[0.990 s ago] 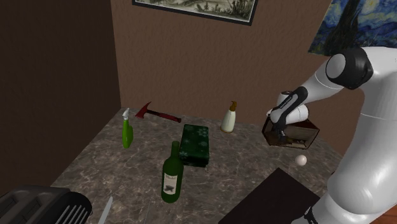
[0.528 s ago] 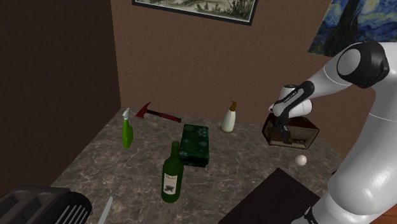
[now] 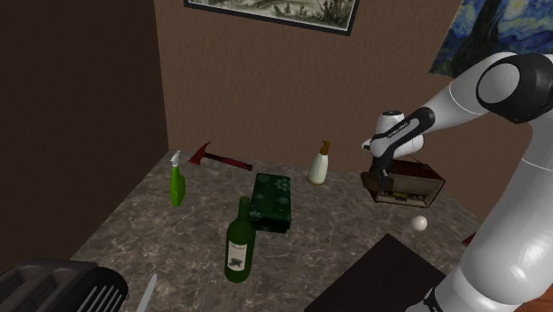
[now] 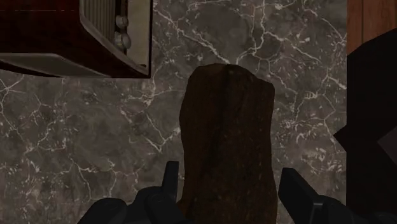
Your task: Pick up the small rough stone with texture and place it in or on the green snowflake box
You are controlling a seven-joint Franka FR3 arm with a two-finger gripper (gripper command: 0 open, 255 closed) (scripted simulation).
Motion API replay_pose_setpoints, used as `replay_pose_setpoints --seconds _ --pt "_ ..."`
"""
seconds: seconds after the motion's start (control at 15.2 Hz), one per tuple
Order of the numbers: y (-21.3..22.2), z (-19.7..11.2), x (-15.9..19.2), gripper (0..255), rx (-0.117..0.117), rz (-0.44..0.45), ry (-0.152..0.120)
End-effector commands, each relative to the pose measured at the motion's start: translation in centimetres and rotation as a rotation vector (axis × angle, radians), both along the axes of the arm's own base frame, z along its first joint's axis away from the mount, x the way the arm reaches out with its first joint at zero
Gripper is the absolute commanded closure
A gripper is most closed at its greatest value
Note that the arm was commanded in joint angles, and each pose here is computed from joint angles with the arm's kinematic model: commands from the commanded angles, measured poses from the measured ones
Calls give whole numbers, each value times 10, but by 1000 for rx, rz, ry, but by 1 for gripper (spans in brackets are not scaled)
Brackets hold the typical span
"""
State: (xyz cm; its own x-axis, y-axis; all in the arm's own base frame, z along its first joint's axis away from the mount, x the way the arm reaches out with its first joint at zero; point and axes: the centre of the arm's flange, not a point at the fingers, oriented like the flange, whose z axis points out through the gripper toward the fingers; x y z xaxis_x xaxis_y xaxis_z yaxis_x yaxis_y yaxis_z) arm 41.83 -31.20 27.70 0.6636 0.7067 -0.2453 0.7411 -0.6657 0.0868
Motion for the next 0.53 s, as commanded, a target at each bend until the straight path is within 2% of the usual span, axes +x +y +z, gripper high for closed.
replay_pose_setpoints --seconds 0.0,0.46 --pt "23 -1 15 255 -1 -1 0" --pt "97 2 70 255 -1 -1 0"
